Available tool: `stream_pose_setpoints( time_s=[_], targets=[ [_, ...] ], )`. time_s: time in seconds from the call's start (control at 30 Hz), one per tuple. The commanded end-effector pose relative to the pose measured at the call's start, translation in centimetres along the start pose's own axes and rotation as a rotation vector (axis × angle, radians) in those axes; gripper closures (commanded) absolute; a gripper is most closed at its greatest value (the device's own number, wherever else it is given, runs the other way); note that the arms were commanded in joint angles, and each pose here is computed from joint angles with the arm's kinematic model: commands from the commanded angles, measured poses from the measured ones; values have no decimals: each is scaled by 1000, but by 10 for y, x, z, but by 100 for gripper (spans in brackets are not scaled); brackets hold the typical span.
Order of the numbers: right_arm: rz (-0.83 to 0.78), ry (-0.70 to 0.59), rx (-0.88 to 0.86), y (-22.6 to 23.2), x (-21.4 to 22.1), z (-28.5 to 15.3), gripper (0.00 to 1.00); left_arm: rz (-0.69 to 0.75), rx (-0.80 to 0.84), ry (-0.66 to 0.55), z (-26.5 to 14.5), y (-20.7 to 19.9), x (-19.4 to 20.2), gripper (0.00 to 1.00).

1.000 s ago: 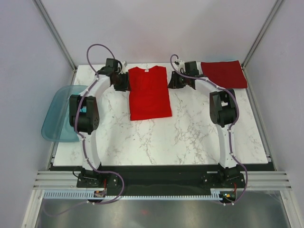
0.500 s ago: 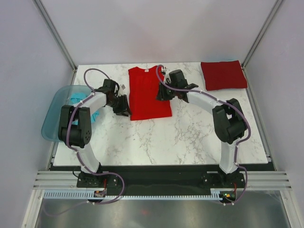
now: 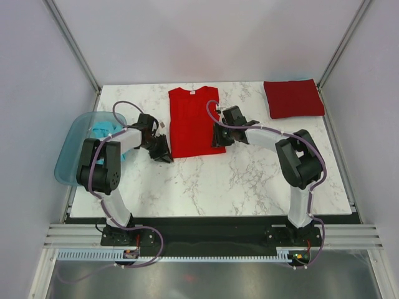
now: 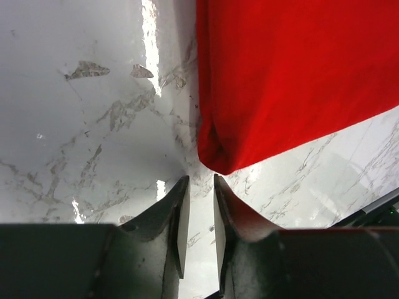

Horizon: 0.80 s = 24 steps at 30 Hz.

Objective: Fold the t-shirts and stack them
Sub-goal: Fold the tshirt

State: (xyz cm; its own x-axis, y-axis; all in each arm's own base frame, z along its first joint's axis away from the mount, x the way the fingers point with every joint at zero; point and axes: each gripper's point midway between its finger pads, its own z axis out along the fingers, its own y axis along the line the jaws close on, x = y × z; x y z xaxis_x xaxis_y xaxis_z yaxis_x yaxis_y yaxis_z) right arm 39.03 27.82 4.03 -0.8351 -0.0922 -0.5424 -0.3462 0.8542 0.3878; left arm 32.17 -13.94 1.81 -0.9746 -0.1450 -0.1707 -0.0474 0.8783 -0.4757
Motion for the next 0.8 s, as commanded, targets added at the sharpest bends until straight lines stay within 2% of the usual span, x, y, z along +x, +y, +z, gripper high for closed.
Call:
stream_pose_setpoints(
  time_s=[0.0,0.13,0.23,0.27,0.37,0.57,0.77],
  targets=[
    [-27,-76,-24,16,-23,-23,66,6,-19,-97,-25,-11,-16,70],
    [-25,-94,-23,19,-29,-31,66,41,45,-172,-48,-35,-38,69],
    [-21,-95,-33,22,-32,-33,67,61,167,-179,-53,-63,-49,80],
    [-22,-96,-34,23,-33,-33,67,63,201,-173,-53,-69,-50,87],
    [-23,-101,-37,24,-36,-31,67,36,166,-154,-38,-58,-52,98],
    [-18,-72,-16,14,-30,-16,68,-23,73,-69,-2,-25,-34,98],
    [-7,-60,-4,7,-27,-13,68,-31,7,-52,6,-6,-25,98]
  ],
)
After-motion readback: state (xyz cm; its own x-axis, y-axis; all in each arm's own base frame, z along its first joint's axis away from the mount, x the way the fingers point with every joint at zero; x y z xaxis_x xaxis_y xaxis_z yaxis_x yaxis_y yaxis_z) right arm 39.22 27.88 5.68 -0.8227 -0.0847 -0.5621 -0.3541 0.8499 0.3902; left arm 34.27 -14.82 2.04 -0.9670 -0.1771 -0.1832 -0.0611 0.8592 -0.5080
